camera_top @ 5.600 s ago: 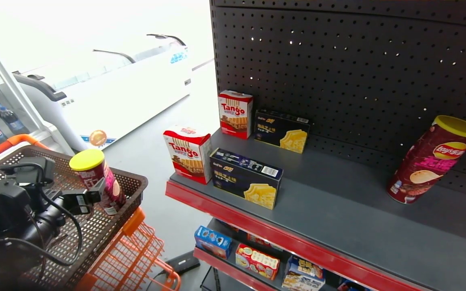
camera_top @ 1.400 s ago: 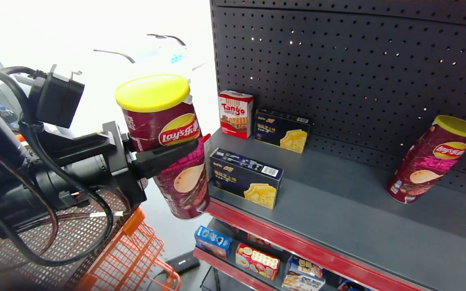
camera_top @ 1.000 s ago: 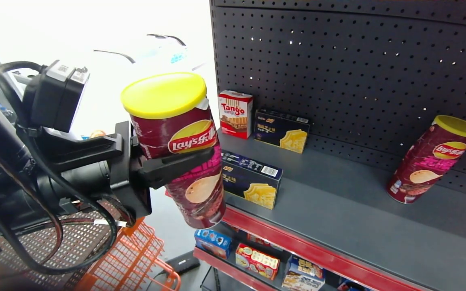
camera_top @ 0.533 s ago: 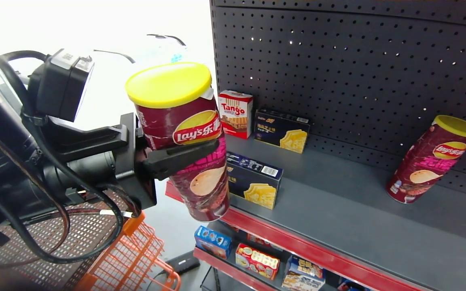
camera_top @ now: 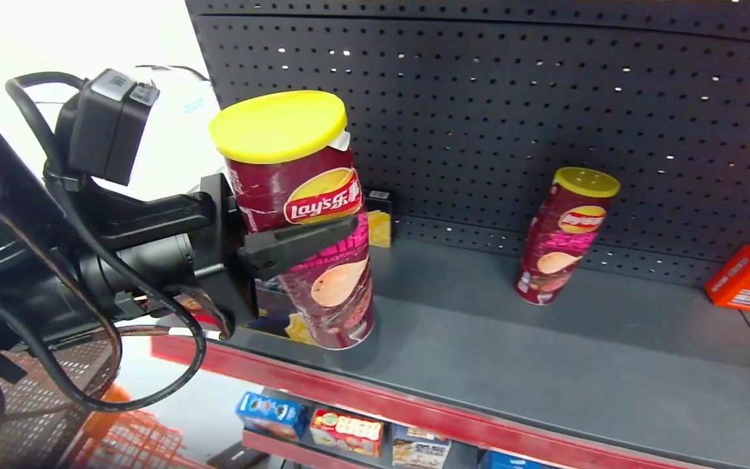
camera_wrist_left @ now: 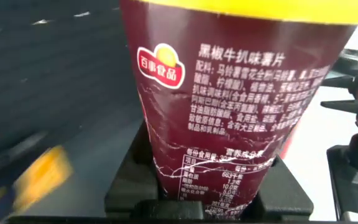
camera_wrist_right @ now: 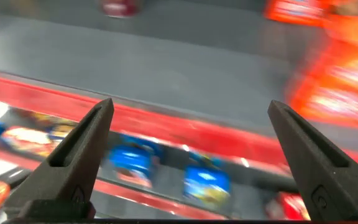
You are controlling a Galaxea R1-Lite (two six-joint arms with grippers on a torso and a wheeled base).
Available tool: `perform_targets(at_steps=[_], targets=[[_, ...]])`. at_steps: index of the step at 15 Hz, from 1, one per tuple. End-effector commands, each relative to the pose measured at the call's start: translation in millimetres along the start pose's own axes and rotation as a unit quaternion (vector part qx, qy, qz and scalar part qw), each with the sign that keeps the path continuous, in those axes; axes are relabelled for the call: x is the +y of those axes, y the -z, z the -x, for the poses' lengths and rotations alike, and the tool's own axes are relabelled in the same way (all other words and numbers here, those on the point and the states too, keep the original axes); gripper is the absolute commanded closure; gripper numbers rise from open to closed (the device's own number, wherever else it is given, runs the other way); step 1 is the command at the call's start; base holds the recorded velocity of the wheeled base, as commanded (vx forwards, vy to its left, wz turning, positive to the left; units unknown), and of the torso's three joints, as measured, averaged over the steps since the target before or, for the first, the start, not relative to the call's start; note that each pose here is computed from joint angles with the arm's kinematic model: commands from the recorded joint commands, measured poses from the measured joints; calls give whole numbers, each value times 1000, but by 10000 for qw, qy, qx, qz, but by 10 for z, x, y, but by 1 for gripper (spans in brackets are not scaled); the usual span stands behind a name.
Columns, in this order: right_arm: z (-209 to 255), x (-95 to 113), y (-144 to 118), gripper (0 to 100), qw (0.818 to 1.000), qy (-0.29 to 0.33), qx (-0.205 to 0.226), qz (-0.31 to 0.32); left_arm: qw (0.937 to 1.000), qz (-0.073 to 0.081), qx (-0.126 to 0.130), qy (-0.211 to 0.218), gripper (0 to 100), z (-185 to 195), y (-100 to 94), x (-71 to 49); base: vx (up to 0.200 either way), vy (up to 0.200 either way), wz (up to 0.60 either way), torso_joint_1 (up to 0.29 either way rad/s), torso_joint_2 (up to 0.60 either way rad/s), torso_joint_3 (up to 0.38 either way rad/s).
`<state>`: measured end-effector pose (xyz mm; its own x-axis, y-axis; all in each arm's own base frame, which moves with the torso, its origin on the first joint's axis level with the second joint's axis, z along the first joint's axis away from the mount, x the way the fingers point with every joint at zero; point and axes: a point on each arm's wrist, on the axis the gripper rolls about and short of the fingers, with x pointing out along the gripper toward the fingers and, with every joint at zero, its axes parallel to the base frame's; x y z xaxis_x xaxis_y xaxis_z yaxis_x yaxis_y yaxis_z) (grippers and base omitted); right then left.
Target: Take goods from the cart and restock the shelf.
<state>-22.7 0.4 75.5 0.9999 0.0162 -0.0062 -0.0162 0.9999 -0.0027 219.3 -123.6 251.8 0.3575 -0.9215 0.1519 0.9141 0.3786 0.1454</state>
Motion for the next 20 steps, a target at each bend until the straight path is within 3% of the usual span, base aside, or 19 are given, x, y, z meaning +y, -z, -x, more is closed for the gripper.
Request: perform_targets(at_steps=[1,3,12,20], targets=[[-1,0,2,0,10000,-4,15,1,10000,7,11,-13,100,-7,8,13,0,0,-600,-2,12,2],[-1,0,2,0,10000,-4,15,1,10000,12,17,-13,100,-6,12,12,0,0,-600,2,5,-2],[-1,0,0,0,10000,4,8,1,10000,38,56,-58,100,17,36,17,0,0,0,0,0,0],[-1,0,0,0,10000,-4,7,1,9999,64,81,-73,100,14,54,31,0,0,-225,2,2,1]])
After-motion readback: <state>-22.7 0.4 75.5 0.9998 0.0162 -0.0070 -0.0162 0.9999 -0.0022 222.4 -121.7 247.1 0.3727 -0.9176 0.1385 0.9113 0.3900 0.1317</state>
